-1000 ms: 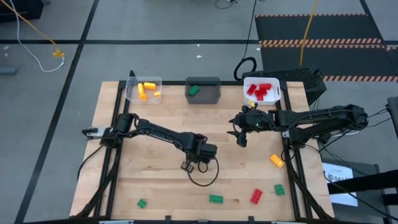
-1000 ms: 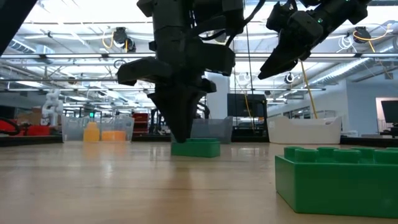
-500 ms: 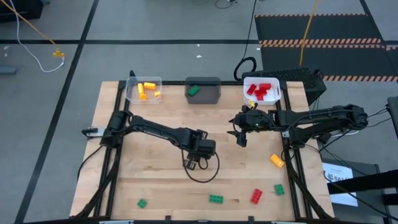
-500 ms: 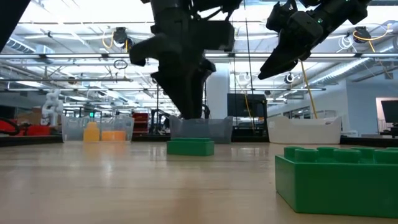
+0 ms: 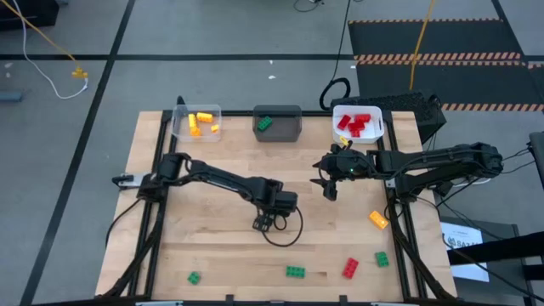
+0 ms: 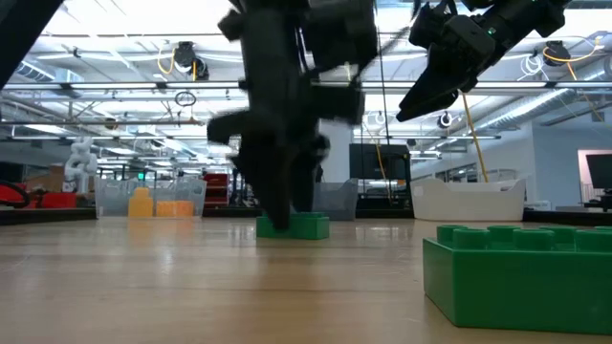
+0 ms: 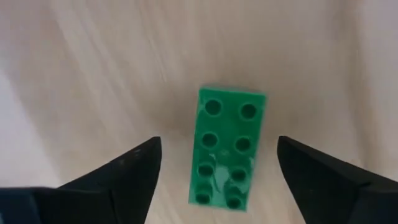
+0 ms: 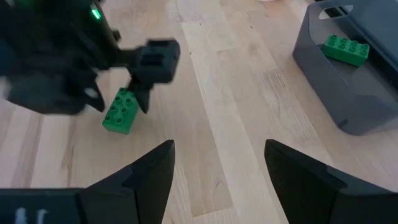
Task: Sort & place blocks by color
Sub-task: Put the left 8 stud green game piece into the gray bin
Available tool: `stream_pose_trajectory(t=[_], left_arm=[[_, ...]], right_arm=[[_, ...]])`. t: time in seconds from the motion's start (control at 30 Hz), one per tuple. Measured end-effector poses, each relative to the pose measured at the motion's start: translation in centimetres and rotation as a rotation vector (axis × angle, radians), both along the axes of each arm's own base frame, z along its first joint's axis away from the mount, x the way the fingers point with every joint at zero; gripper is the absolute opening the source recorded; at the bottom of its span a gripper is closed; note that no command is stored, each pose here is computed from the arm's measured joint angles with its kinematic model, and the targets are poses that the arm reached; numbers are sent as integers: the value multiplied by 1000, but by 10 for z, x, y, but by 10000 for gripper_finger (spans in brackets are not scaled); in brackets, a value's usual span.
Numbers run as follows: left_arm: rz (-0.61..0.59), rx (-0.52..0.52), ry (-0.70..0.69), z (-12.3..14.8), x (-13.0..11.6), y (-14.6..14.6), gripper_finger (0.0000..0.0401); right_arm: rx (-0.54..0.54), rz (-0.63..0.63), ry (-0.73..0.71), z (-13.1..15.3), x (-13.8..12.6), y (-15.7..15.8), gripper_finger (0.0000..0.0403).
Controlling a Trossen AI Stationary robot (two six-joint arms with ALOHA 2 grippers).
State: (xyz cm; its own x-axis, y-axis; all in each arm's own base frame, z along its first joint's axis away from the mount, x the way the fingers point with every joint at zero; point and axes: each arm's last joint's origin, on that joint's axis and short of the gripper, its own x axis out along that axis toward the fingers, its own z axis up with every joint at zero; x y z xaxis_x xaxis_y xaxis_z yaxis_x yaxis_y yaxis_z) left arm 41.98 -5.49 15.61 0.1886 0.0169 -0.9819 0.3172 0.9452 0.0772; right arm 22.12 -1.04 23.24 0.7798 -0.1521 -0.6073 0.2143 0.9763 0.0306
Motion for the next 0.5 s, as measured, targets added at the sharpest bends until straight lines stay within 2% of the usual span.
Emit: stream_pose_trajectory(t=[0.1,0.2,0.3,0.47,0.5], left_arm=[[3,12,29,-12,2,5,318],[7,13,33,-12,3,6,297],[7,18,26,-9,2,8,251],[-1,57,40,-4,3,11,135],[-3,56,40,-4,3,11,136]], right_arm=[[0,0,3,0,0,0,242],[-1,1,4,0,0,0,242],[-2,2,5,0,0,0,242],[7,-4,3,0,0,0,242],[10,-5,3,0,0,0,242]])
